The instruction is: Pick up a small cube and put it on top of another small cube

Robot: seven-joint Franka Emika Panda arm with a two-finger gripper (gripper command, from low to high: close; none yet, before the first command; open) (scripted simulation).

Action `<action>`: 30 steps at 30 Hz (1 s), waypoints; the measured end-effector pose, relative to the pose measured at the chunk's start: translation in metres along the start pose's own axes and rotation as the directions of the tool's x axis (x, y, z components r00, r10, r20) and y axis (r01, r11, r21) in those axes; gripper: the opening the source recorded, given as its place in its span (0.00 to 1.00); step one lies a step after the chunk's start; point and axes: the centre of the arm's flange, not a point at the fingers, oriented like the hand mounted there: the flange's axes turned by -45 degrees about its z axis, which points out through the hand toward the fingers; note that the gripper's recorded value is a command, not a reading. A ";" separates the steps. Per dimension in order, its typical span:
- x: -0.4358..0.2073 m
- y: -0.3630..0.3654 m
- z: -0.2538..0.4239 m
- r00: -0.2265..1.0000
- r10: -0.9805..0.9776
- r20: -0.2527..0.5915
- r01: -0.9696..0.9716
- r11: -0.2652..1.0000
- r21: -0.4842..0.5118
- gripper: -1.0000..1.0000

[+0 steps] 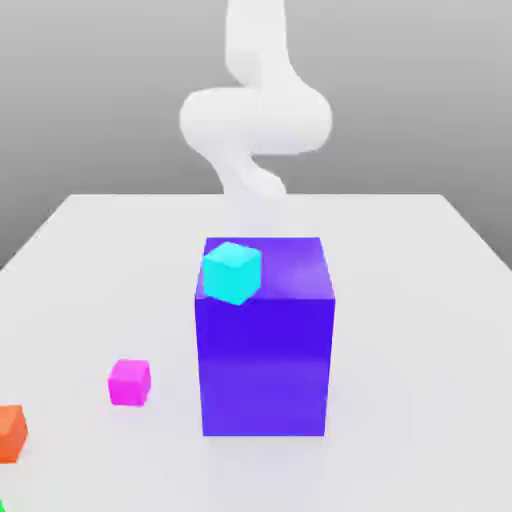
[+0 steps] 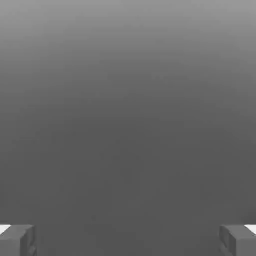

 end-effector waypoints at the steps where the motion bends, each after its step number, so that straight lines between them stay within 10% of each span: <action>1: -0.004 0.010 0.002 0.999 -0.045 0.009 0.045 0.999 -0.007 0.50; 15: -0.078 0.122 0.050 0.785 -0.598 0.162 0.598 0.800 0.052 0.50; 30: -0.180 0.188 0.143 0.203 -0.973 0.109 0.910 0.229 0.346 0.50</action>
